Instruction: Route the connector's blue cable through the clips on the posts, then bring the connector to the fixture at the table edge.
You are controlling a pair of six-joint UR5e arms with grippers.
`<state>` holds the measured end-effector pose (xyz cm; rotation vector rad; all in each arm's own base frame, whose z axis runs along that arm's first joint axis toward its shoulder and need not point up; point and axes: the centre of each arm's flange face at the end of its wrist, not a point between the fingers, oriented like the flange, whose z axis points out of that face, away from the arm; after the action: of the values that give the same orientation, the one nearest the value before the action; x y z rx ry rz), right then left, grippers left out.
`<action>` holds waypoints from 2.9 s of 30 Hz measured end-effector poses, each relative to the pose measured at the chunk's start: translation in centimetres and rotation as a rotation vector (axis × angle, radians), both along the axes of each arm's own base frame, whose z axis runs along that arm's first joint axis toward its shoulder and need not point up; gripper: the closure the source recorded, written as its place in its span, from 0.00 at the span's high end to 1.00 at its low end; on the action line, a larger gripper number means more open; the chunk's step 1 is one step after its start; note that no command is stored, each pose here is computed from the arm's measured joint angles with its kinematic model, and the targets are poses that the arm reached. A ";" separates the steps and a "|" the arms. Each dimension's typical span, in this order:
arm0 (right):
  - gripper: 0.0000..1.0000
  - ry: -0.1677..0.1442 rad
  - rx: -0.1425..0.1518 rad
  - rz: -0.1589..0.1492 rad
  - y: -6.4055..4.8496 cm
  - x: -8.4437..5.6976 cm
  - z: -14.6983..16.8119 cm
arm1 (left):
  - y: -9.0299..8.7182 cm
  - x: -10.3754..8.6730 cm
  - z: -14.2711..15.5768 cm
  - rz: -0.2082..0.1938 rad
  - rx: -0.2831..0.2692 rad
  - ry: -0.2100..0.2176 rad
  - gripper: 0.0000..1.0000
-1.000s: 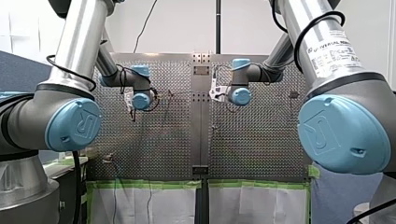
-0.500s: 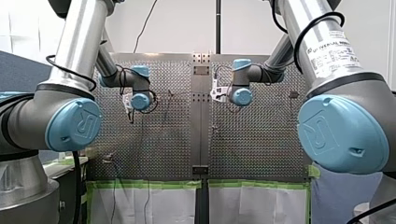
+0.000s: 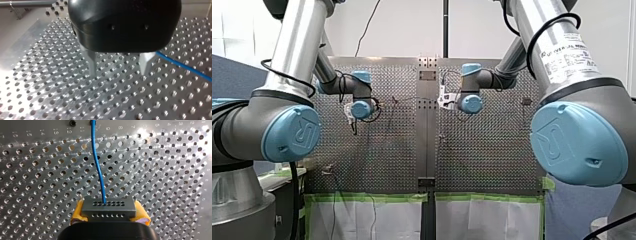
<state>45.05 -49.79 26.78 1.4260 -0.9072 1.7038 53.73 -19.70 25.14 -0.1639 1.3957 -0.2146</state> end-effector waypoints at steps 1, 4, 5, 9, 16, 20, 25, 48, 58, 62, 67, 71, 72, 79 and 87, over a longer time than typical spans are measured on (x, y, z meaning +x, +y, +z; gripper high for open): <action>0.00 0.000 0.000 0.000 0.0 0.0 0.0 | -0.1 0.0 -0.1 -0.009 -0.006 0.006 1.00; 0.00 0.001 0.002 0.002 0.0 0.0 0.0 | -0.3 -0.3 -0.3 -0.041 -0.026 0.030 1.00; 0.00 0.002 0.002 0.003 0.1 0.0 0.0 | -0.3 -0.3 -0.4 -0.049 -0.031 0.038 1.00; 0.00 0.003 0.003 0.009 0.1 0.1 0.0 | -0.7 -0.7 -0.6 -0.088 -0.025 0.071 1.00; 0.00 0.005 0.005 0.014 0.3 0.3 -0.1 | -2.0 -2.0 0.3 -0.155 0.028 0.100 1.00; 0.00 0.006 0.007 0.015 0.4 0.3 -0.1 | -2.0 -3.1 1.0 -0.162 0.023 0.110 1.00; 0.00 0.007 0.009 0.016 0.4 0.4 -0.1 | -1.8 -4.3 1.0 -0.163 0.010 0.121 1.00; 0.00 0.010 0.014 0.020 0.6 0.5 -0.2 | -3.9 -8.7 2.3 -0.257 -0.006 0.190 1.00; 0.00 0.011 0.016 0.020 0.6 0.5 -0.2 | -4.0 -9.0 2.6 -0.247 0.002 0.196 1.00; 0.00 0.012 0.016 0.020 0.6 0.5 -0.3 | -3.9 -9.2 3.3 -0.245 0.006 0.182 1.00; 0.00 0.012 0.016 0.020 0.6 0.5 -0.3 | -4.0 -9.4 3.8 -0.248 0.021 0.169 1.00; 0.00 0.012 0.017 0.020 0.7 0.5 -0.3 | -4.2 -9.5 3.8 -0.250 0.038 0.166 1.00; 0.00 0.012 0.016 0.020 0.6 0.5 -0.2 | -4.3 -9.5 3.8 -0.251 0.041 0.166 1.00; 0.00 0.010 0.016 0.025 0.7 0.6 -0.2 | -4.7 -9.8 3.8 -0.257 0.066 0.165 1.00; 0.00 0.013 0.020 0.028 0.7 0.6 -0.3 | -5.0 -10.0 3.8 -0.264 0.074 0.165 1.00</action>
<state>45.60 -49.07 26.48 1.4676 -0.9033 1.7085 43.76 -24.70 28.90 0.0664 1.5866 -0.3744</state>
